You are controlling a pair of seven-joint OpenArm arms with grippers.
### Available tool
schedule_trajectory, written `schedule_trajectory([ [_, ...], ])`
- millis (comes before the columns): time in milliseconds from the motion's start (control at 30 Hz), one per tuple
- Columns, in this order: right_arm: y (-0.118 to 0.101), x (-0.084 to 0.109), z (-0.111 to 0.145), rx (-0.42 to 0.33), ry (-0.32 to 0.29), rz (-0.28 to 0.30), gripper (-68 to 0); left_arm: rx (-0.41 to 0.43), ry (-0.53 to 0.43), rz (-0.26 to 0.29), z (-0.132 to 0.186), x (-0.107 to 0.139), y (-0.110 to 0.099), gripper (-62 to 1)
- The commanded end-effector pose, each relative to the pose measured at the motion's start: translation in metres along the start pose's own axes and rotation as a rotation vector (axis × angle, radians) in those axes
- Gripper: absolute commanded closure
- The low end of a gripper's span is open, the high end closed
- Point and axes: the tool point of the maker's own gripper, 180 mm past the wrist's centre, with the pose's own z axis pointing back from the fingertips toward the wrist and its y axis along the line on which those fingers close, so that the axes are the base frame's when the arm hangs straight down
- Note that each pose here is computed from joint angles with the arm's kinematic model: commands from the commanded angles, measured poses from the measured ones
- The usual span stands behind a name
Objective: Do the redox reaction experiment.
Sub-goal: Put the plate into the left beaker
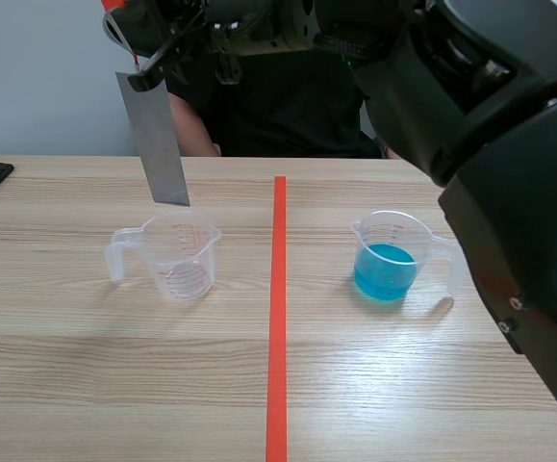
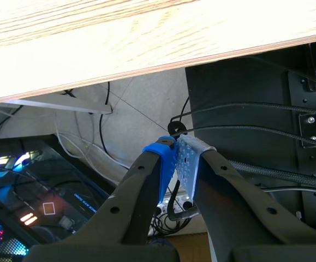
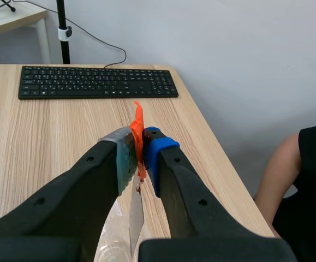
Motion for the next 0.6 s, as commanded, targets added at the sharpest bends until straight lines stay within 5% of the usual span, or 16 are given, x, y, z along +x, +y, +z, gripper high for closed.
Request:
schedule_trajectory([
  [0, -0.002, 0.017, -0.004, 0.007, -0.048, 0.022, -1.5, -0.006, -0.007, 0.003, 0.002, 0.001, -0.001, -4.7],
  [567, 0.007, -0.011, -0.016, 0.037, -0.026, 0.01, -1.5, -0.005, -0.007, 0.003, 0.002, 0.001, -0.001, -4.7],
])
